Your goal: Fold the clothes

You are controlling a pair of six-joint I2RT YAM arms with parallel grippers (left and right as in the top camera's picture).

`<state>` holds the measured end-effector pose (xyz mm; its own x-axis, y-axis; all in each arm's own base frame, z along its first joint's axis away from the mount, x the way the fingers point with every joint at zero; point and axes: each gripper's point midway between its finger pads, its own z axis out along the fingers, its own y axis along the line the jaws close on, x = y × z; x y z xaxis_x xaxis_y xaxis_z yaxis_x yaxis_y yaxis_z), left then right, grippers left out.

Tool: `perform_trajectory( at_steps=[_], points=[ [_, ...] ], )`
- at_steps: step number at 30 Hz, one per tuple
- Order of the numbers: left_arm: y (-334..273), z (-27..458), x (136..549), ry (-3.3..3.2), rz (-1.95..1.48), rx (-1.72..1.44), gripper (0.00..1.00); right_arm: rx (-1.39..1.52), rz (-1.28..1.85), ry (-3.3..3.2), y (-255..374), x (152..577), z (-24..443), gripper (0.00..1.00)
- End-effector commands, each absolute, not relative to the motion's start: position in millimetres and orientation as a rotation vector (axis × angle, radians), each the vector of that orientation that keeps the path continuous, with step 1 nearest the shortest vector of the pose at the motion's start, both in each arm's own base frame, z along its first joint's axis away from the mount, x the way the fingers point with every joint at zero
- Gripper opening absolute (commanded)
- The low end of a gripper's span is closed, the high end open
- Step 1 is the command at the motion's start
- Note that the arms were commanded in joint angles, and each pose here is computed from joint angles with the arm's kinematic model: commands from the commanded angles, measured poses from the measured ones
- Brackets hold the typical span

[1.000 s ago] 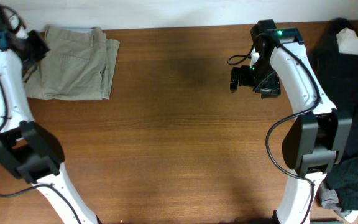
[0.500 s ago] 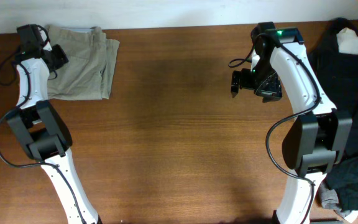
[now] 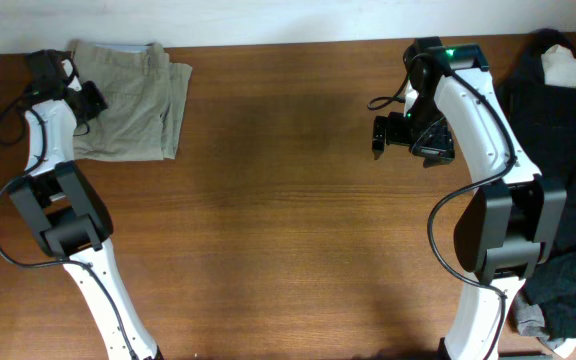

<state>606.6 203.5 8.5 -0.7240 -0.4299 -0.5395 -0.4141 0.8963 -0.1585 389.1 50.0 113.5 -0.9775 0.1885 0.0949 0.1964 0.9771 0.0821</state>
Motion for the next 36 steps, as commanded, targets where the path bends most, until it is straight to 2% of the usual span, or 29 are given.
perform_trajectory(
  at_steps=[1,7,15,22,32,36],
  points=[
    [240.1,-50.0,576.4,2.56,0.032,-0.702,0.02,-0.299,-0.143,-3.054,48.3,388.7,122.5,0.99],
    [275.6,-55.0,563.1,2.513,0.12,-0.847,0.01,-0.3,-0.153,-3.044,49.5,386.6,122.8,0.99],
    [301.2,-53.1,553.8,2.371,0.056,-1.143,0.01,-0.3,-0.167,-3.035,51.2,384.9,123.1,0.99],
    [286.1,-46.7,577.2,2.275,-0.011,-1.187,0.01,-0.3,-0.16,-3.014,51.0,379.7,123.5,0.99],
    [243.5,-51.4,602.0,2.301,-0.044,-1.087,0.02,-0.327,-0.153,-2.994,50.7,375.7,123.9,0.99],
    [243.6,-22.5,602.7,2.331,-0.02,-0.995,0.02,-0.327,-0.154,-2.996,50.7,376.2,123.8,0.99]
  ],
)
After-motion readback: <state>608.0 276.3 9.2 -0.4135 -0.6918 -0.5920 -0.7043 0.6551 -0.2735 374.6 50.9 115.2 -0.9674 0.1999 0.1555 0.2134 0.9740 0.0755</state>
